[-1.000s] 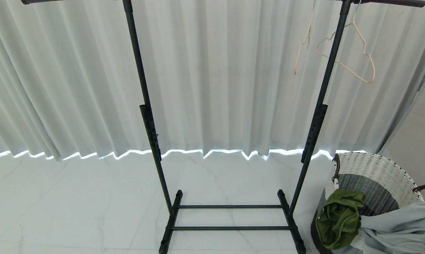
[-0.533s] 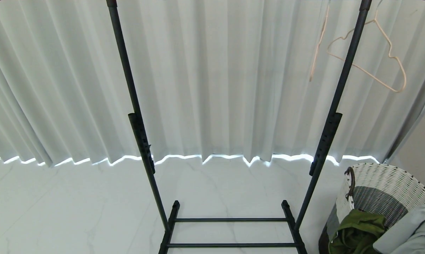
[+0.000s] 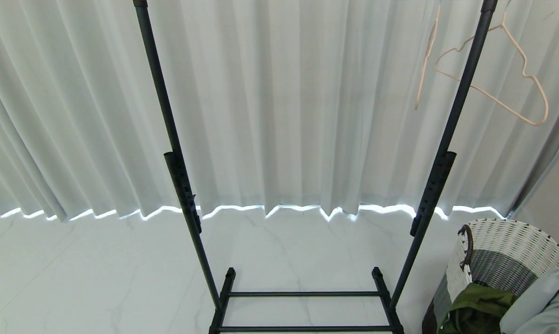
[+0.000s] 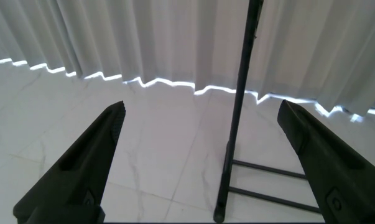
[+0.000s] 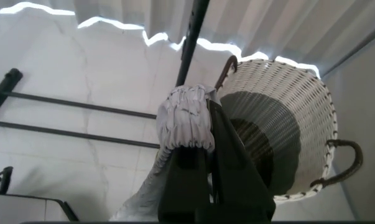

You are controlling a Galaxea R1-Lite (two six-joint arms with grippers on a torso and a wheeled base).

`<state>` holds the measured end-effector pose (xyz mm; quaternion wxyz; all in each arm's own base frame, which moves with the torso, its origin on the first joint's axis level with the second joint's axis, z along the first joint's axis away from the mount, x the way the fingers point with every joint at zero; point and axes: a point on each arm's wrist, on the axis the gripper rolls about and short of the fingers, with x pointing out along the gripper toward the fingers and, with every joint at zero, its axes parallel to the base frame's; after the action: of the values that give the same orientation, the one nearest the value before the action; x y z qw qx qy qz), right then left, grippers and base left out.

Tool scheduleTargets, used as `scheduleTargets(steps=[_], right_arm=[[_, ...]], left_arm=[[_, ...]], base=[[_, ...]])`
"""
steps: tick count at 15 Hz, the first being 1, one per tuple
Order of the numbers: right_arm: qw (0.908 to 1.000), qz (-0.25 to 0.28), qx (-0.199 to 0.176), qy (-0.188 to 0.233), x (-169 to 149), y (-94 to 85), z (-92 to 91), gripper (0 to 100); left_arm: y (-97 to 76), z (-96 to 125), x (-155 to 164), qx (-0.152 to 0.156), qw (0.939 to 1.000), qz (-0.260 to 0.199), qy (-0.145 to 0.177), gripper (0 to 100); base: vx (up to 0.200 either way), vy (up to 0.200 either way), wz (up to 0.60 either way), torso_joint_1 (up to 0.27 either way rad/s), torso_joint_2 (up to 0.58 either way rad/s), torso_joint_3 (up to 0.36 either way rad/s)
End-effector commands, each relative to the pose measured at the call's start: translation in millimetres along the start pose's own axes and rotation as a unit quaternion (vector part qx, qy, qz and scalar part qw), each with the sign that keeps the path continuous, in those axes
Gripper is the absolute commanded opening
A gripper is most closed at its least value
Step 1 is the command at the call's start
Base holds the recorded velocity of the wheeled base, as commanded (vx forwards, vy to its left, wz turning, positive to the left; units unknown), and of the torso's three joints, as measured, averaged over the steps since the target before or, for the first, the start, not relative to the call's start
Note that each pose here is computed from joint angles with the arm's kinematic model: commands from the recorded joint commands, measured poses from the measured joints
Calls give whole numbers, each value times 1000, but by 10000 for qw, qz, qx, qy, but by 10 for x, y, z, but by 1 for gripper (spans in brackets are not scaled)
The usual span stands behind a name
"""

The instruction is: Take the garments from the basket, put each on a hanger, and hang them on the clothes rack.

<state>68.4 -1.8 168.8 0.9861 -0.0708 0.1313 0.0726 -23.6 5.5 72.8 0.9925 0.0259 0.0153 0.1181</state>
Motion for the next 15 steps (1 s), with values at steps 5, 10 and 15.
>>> scheduleTargets(steps=[5, 10, 15], right_arm=[[9977, 586, 336, -27, 13, 26, -13, 0], [9961, 698, 538, 105, 25, 43, -110, 0], [9961, 661, 572, 117, -16, 93, -336, 0]], left_arm=[[0, 0, 1, 16, 10000, 1, 6, 100], [0, 0, 1, 16, 10000, 1, 6, 100], [0, 0, 1, 39, 10000, 1, 6, 100]], base=[[0, 0, 0, 0, 0, 0], [0, 0, 0, 0, 0, 0], [0, 0, 0, 0, 0, 0]])
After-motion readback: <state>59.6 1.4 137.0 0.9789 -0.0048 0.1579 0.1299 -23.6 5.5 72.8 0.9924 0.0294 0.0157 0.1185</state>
